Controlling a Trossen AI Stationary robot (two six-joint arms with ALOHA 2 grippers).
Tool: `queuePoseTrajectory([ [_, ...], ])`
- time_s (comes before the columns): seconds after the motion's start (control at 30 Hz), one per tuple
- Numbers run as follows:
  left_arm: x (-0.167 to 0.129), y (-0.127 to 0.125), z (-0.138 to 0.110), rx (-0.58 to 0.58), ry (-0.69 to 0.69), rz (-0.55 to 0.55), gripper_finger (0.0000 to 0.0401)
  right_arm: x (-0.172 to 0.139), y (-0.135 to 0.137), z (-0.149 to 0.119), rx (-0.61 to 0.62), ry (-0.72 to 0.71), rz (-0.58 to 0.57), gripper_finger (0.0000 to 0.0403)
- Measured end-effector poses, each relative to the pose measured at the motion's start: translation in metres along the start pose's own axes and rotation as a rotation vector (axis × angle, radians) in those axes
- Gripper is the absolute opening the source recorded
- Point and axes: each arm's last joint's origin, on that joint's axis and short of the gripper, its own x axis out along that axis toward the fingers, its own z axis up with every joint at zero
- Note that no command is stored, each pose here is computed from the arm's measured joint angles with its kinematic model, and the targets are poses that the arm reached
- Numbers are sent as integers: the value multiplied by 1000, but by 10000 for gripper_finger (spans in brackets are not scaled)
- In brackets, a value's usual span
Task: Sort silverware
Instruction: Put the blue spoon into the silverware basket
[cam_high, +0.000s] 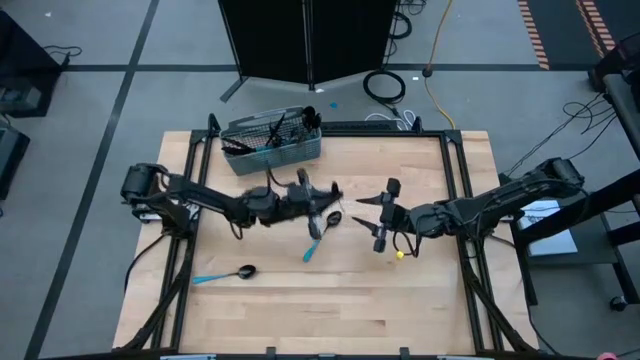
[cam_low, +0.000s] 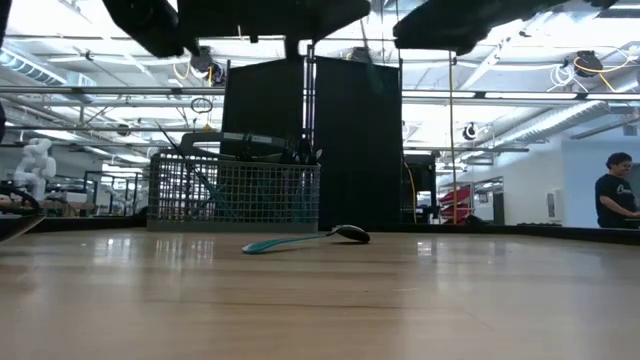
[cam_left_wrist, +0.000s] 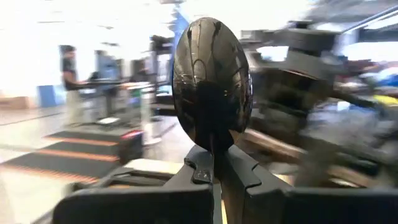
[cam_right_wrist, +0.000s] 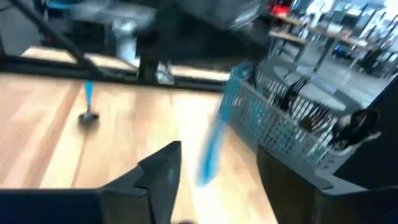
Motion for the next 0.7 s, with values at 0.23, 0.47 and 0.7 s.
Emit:
queuePoseTrajectory([
  [0.23, -1, 59, 21, 72, 55, 254, 1, -7, 0, -22, -8, 210, 10, 241],
  [0.47, -4, 146, 15, 78, 93, 510, 0, -6, 3, -33, -23, 295, 7, 241],
  [0.7, -19, 203, 17, -7, 81, 542, 0, -6, 3, -34, -64, 305, 11, 241],
])
